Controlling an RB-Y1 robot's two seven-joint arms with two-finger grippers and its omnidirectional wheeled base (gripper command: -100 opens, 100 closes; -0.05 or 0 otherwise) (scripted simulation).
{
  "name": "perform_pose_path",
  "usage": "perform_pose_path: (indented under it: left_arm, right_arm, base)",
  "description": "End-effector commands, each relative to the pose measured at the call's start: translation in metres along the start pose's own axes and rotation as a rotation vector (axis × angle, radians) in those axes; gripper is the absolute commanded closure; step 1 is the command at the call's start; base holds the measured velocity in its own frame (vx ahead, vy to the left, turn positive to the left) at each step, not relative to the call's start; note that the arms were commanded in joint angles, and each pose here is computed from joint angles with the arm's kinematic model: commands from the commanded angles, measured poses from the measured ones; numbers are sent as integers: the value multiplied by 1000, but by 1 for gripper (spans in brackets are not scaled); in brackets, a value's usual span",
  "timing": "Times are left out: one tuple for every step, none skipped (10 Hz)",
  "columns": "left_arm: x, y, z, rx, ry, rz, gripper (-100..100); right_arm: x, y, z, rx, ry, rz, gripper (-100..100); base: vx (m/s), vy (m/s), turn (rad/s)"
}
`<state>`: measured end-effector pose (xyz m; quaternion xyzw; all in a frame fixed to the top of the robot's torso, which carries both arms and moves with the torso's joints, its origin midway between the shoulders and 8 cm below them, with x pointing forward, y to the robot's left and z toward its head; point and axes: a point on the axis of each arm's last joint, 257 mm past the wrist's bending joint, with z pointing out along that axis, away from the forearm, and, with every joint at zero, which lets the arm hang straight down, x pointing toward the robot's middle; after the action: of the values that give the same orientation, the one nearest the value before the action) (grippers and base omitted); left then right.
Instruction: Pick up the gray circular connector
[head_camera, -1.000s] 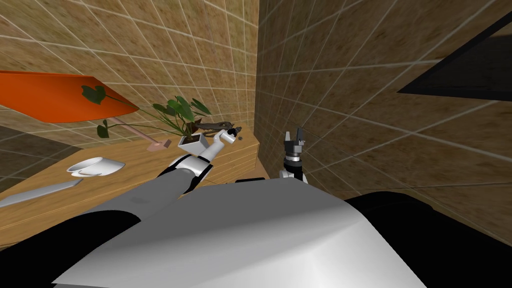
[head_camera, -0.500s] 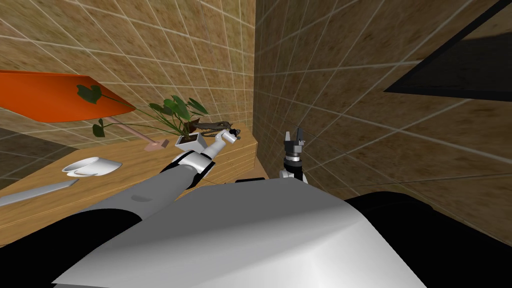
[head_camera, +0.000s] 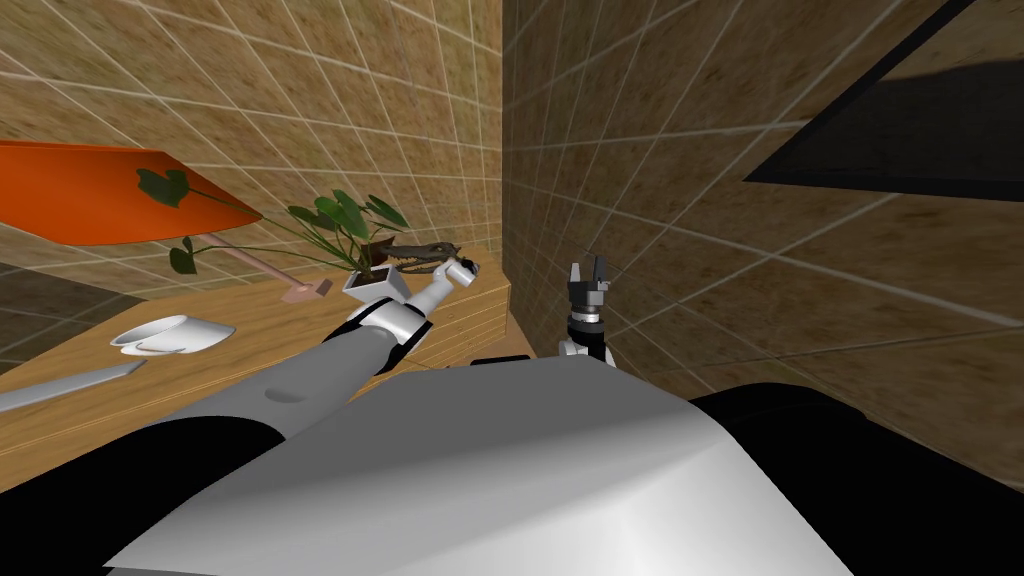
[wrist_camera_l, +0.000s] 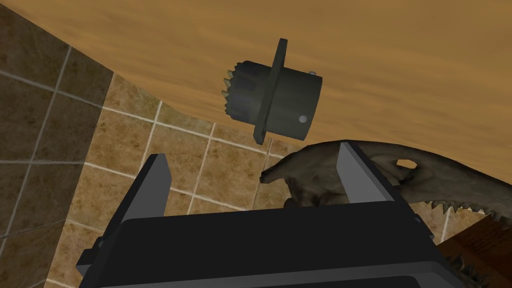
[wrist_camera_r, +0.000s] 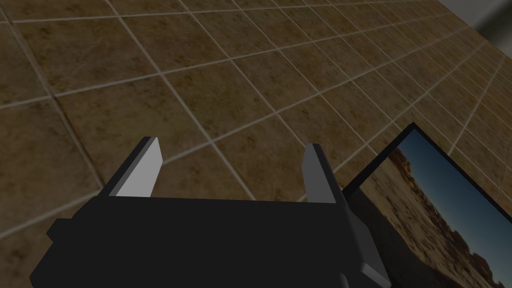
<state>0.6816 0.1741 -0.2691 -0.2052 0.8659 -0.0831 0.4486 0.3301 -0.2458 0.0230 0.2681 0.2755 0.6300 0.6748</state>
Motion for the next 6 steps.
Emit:
perform_pose_path:
  left_arm:
    - [9,7,3,-27,18,10,-100]
    - [20,17,5,-61,44,19,-100]
    - [20,17,5,-61,44,19,-100]
    - [17,16,6,-52,38,19,-100]
    - [18,17,5,-56,40,19,0]
    - [13,34,9,-73,33,4,-100]
  right_arm:
    - [0,0,0,0,0,0,0]
    - [0,0,0,0,0,0,0]
    - [0,0,0,0,0,0,0]
    - [0,0,0,0,0,0,0]
    - [0,0,0,0,0,0,0]
    - [0,0,0,0,0,0,0]
  base:
    - [-5,-28,-24]
    - [-11,-41,-34]
    - [-11,-30,-9]
    - [-4,-10,2]
    - [0,0,0]
    - [7,-6,-165]
